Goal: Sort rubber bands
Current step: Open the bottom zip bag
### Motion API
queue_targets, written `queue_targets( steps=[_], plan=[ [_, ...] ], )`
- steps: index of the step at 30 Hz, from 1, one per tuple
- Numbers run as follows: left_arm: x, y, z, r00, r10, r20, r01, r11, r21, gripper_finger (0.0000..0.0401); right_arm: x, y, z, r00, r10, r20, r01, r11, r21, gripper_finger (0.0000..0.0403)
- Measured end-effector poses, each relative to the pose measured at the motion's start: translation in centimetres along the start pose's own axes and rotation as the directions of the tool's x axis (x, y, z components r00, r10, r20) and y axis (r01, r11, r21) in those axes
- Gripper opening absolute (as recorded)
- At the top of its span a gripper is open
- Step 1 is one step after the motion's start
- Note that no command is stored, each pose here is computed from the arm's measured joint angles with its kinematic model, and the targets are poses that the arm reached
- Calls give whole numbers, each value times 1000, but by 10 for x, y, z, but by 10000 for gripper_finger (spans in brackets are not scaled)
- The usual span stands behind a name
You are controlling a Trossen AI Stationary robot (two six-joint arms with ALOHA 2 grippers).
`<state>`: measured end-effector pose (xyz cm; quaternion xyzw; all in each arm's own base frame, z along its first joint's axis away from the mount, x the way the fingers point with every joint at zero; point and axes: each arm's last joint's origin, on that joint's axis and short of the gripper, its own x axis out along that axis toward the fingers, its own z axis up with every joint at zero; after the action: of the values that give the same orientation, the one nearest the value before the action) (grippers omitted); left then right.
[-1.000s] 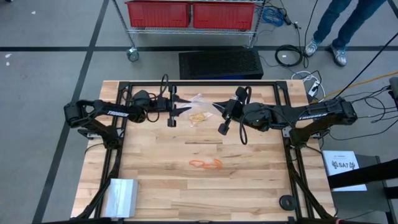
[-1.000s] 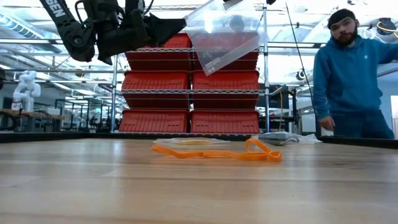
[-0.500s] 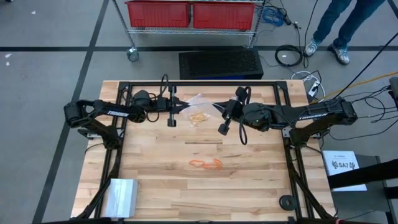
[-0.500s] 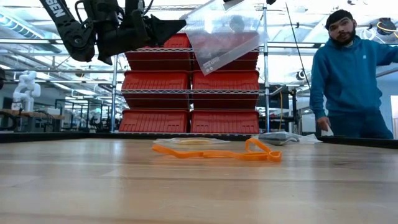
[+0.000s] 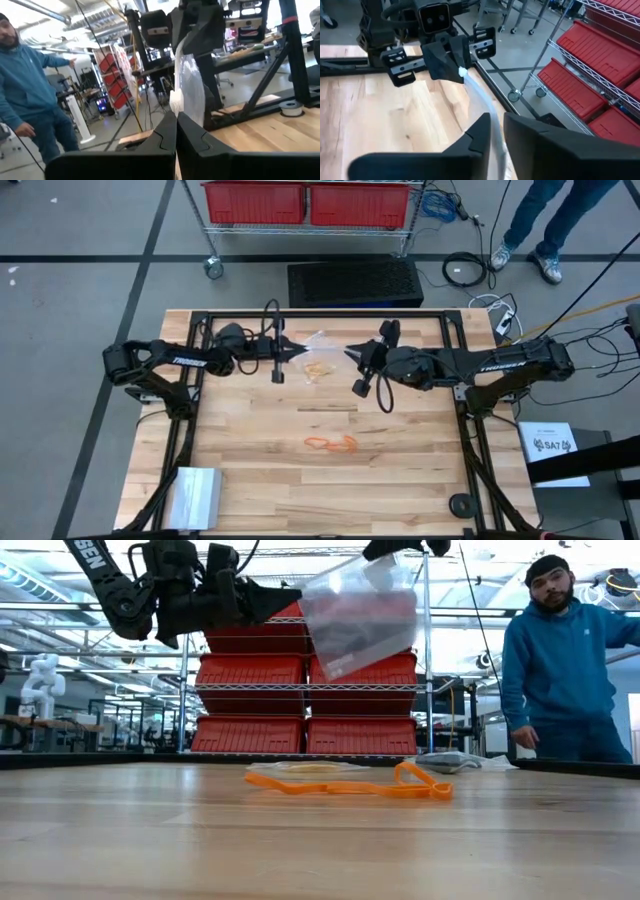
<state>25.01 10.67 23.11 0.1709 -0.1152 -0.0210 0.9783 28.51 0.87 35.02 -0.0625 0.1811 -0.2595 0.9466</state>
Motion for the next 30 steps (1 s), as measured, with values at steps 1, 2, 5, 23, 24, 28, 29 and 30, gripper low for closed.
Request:
queue_targets(
  steps=[1,2,5,23,24,28,29,30],
  plan=[
    [0,0,-1,1000,-2,-7,2,1000,-4,1,0,-1,-1,1000,-2,-6,2,1000,-3,51],
    [0,0,-2,1000,-3,-15,3,1000,-7,1,1,-1,-1,1000,-5,-10,5,1000,-5,58],
    [0,-1,-5,999,-11,-48,10,1000,-20,1,3,-4,-3,999,-16,-28,16,1000,-12,79],
    [-5,-4,-26,970,-48,-239,27,996,-90,0,24,-27,-9,994,52,-92,-46,997,68,135],
    [-5,-4,-26,969,-46,-243,24,996,-90,0,30,-26,-11,992,75,-101,-67,995,73,135],
    [-5,-4,-27,965,-36,-261,17,997,-75,0,60,-17,-21,978,178,-112,-169,982,86,135],
    [-5,-4,-27,965,-35,-260,16,997,-74,0,68,-14,-23,974,202,-105,-194,978,82,135],
    [-5,-4,-27,965,-33,-260,14,997,-73,0,75,-11,-25,970,225,-96,-218,973,79,135]
  ],
)
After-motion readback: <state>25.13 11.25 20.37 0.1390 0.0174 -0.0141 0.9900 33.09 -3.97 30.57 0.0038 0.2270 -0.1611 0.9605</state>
